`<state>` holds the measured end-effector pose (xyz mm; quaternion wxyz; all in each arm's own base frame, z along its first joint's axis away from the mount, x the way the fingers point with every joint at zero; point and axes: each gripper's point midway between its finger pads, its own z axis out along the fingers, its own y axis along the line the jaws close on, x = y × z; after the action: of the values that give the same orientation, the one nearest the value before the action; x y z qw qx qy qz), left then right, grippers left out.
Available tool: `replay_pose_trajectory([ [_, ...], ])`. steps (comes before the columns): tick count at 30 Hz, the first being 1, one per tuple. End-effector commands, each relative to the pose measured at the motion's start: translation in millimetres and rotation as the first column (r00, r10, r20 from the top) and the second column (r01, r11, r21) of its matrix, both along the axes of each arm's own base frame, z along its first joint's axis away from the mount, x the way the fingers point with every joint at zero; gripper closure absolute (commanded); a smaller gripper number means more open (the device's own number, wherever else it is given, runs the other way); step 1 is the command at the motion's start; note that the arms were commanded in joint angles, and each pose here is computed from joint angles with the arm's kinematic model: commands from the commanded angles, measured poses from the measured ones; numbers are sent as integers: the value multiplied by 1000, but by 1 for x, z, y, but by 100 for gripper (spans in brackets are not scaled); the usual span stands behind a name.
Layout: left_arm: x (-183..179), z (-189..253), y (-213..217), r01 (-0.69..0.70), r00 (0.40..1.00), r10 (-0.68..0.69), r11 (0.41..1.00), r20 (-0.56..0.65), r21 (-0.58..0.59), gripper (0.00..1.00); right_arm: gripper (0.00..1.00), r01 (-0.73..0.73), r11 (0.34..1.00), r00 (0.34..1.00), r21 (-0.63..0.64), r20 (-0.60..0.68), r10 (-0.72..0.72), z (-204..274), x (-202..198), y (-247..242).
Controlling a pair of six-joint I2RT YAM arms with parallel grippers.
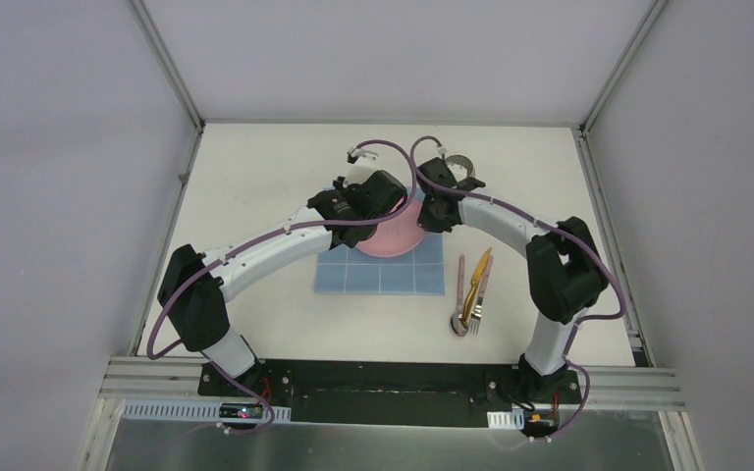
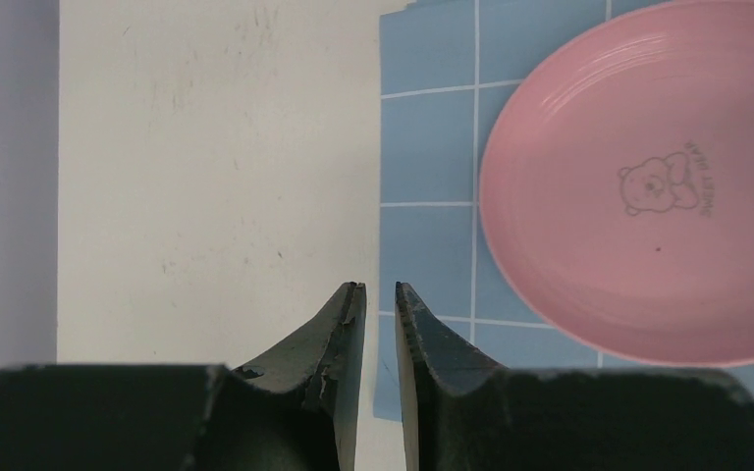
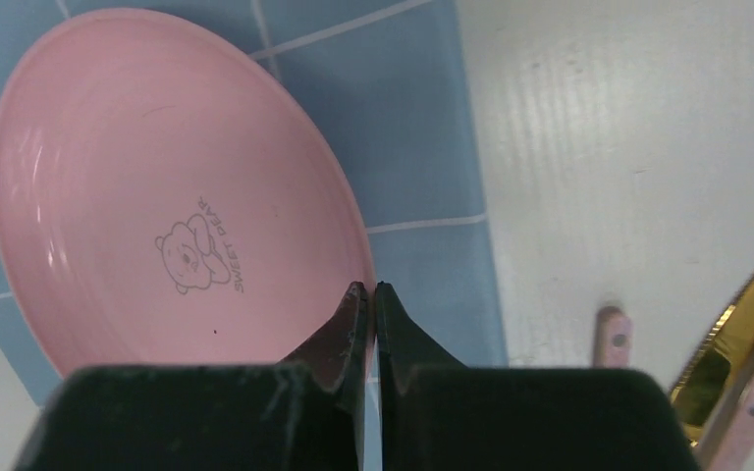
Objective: Set the dinner table for one person
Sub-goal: Place the plate on the napkin.
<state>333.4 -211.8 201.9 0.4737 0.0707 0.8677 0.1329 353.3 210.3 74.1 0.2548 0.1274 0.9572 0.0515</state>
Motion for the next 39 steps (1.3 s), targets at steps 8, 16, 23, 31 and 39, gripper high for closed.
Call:
replay_pose_trajectory([
  [8, -2, 29, 6, -27, 998, 30, 999, 61, -44, 80, 100, -62, 996, 997, 57, 39, 59, -7, -3, 56],
  [16, -2, 25, 5, -24, 998, 27, 999, 51, -44, 80, 100, -39, 999, 999, -8, 38, 39, -20, -8, 42],
  [23, -1, 22, 4, -29, 998, 31, 999, 51, -35, 79, 100, -14, 995, 997, -94, 70, 20, -15, -3, 25],
  [31, -1, 20, 4, -30, 998, 31, 999, 47, -31, 78, 100, -32, 995, 999, -96, 39, 36, -21, -5, 27],
  [39, -1, 21, 5, -30, 998, 31, 999, 48, -30, 78, 80, -54, 995, 998, -82, 4, 55, -24, -9, 33],
])
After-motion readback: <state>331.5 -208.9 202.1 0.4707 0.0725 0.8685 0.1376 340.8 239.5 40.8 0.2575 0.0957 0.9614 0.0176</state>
